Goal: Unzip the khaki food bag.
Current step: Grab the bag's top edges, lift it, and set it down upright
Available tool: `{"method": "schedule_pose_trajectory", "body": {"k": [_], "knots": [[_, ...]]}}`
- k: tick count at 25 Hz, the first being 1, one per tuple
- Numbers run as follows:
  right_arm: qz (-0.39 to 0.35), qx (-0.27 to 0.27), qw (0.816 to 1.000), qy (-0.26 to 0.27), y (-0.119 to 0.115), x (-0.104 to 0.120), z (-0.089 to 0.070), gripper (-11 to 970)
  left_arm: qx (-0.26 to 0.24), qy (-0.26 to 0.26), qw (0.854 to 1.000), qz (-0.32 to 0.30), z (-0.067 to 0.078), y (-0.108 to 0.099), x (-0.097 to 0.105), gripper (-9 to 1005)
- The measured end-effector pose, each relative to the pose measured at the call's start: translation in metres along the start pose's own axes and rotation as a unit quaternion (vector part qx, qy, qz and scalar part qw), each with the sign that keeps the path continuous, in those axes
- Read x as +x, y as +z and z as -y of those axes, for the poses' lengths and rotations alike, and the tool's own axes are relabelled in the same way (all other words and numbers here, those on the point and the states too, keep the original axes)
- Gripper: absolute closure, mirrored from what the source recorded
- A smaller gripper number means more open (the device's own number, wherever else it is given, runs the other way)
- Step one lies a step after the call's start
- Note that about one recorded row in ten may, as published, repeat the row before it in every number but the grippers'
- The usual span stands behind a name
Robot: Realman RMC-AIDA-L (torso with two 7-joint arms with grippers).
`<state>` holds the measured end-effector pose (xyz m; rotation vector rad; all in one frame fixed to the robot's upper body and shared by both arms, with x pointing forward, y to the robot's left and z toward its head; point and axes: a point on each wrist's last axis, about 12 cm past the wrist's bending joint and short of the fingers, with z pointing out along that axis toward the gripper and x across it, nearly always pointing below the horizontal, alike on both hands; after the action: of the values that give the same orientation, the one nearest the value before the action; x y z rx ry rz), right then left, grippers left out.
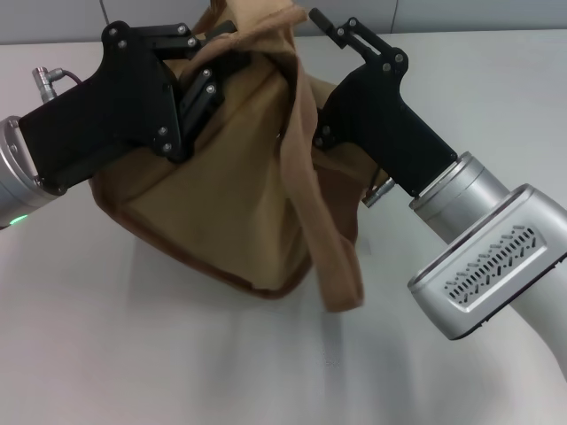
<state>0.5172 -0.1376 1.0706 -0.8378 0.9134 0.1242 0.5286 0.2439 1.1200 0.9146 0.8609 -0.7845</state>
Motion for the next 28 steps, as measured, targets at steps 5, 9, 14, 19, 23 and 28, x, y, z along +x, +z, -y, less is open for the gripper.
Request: {"method": "schedule_pose_trajectory", "body": {"k": [5,9,14,19,23,28], "knots": [[0.0,0.0,1.0,-0.006,-0.001,0.0,-0.001,463,-0.001,0.0,1.0,-0.001,0.0,-0.001,0.0,882],[-0.003,-0.002,1.0,-0.021,-0.001,-0.001,-0.003,530,-0.002,0.0,1.0,-0.002,0.001,-0.002,0.0,877],[-0.008,-0.003,1.0,-0.023,-0.004,0.0,-0.005,707,-0.003,0.0,1.0,-0.003,0.0,-0.002,0.0,870],[-0.016,-0.001,1.0,-0.021,-0.011,0.001,-0.006,935,-0.005,0.001,1.0,-0.003,0.0,-0.003,0.0,863],[-0.026,0.006,0.999,-0.02,-0.02,0.003,-0.006,955,-0.007,0.002,1.0,-0.003,0.0,-0.003,0.0,857],[-0.05,0.022,0.998,-0.016,-0.043,0.006,-0.007,953,-0.008,0.002,1.0,-0.004,-0.001,-0.003,0.0,850]]}}
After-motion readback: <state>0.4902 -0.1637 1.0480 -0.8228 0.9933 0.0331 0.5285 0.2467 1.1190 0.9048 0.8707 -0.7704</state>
